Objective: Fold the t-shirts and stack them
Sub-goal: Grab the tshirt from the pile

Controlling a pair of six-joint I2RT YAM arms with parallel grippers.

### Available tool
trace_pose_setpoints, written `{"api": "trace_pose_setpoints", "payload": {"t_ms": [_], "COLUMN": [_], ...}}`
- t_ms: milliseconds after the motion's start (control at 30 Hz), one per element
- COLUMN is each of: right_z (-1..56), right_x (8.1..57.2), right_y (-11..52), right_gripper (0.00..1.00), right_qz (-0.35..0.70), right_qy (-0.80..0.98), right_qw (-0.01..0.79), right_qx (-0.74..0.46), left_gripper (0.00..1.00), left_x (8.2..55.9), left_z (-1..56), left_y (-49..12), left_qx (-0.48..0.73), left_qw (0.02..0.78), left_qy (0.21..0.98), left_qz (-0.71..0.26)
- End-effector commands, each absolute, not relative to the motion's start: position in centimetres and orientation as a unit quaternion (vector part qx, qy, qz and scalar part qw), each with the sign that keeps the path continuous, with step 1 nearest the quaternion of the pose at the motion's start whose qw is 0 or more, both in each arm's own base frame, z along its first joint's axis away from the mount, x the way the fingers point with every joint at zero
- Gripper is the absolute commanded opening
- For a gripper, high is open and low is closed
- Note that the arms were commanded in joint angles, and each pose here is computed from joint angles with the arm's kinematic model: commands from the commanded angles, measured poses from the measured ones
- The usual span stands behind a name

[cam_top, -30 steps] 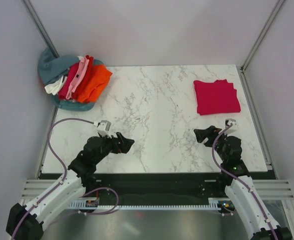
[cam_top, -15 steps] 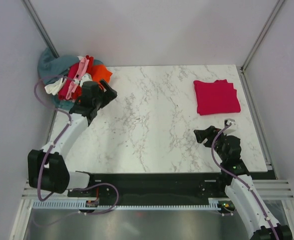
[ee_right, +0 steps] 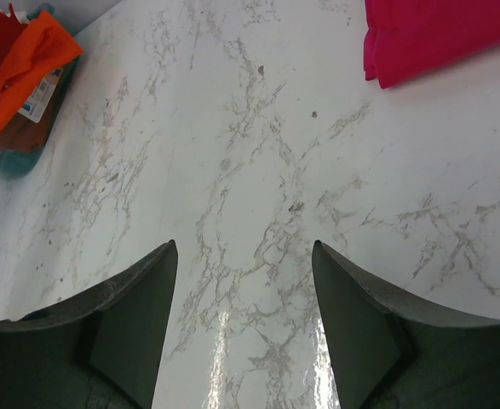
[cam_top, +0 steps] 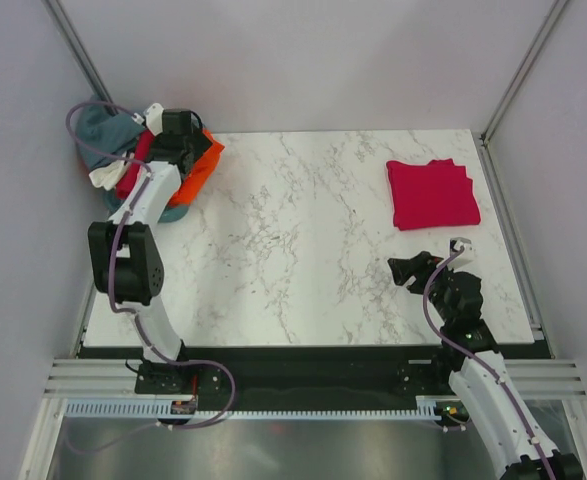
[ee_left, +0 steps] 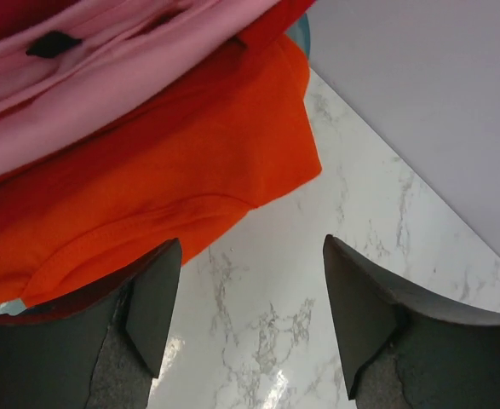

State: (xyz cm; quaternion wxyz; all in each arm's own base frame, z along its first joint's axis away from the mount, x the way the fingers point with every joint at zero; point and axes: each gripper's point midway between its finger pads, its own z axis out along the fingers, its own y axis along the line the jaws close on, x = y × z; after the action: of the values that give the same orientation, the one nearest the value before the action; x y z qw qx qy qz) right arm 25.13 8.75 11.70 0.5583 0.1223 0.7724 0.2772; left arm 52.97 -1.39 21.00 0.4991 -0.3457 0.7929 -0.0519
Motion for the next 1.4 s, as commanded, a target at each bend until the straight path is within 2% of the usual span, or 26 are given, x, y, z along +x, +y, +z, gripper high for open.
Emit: {"api": "trace_pose_setpoints", "payload": {"t_ms": [0,367,633,733,767,800,867,933,1200,1367], "right_z": [11.8,11.7,11.7,11.7,11.7,11.7,11.6,11.7,11.7,11.6], "right_x": [25.3,25.3,25.4,25.4,25.4,25.4,25.4,25.4,25.4,25.4], "right_y": [8.6,8.6,8.5,8.5,8.5,8.5,8.5,8.5,8.5,8.4], "right_gripper": [0.73,0.72,0.72,0.72,0.72,0.72,0.72,0.72,0.71,0.71], "right_qz": [0.274,0.273,0.27,0.271,0.271,0.271,0.27,0.27,0.27,0.269], "right_qy": [0.769,0.77,0.77,0.769,0.77,0.77,0.77,0.77,0.771,0.771], "right_qw": [0.564,0.564,0.564,0.565,0.565,0.565,0.564,0.564,0.564,0.564], "right_qx": [0.126,0.122,0.125,0.126,0.123,0.124,0.125,0.125,0.124,0.125], "left_gripper": [0.74,0.76,0.77,0.45,0.25,0.18,0.1,0.04,0.02,0.02], "left_x": [55.1,60.0,60.0,59.6,59.3,59.0,58.6,58.2,55.1,51.5], "left_z": [20.8,16.5,11.5,11.2,11.2,13.2,15.4,19.2,32.2,39.9], "left_y": [0.5,1.7,4.1,5.2,5.4,6.1,6.7,7.1,7.2,4.6], "left_qx": [-0.346,-0.316,-0.348,-0.358,-0.36,-0.366,-0.373,-0.378,-0.397,-0.383], "left_qw": [0.505,0.492,0.447,0.438,0.437,0.453,0.47,0.498,0.59,0.634], "left_qy": [0.791,0.809,0.82,0.821,0.82,0.807,0.794,0.774,0.701,0.67], "left_qz": [-0.005,0.056,0.08,0.081,0.084,0.095,0.103,0.103,0.053,-0.05]}}
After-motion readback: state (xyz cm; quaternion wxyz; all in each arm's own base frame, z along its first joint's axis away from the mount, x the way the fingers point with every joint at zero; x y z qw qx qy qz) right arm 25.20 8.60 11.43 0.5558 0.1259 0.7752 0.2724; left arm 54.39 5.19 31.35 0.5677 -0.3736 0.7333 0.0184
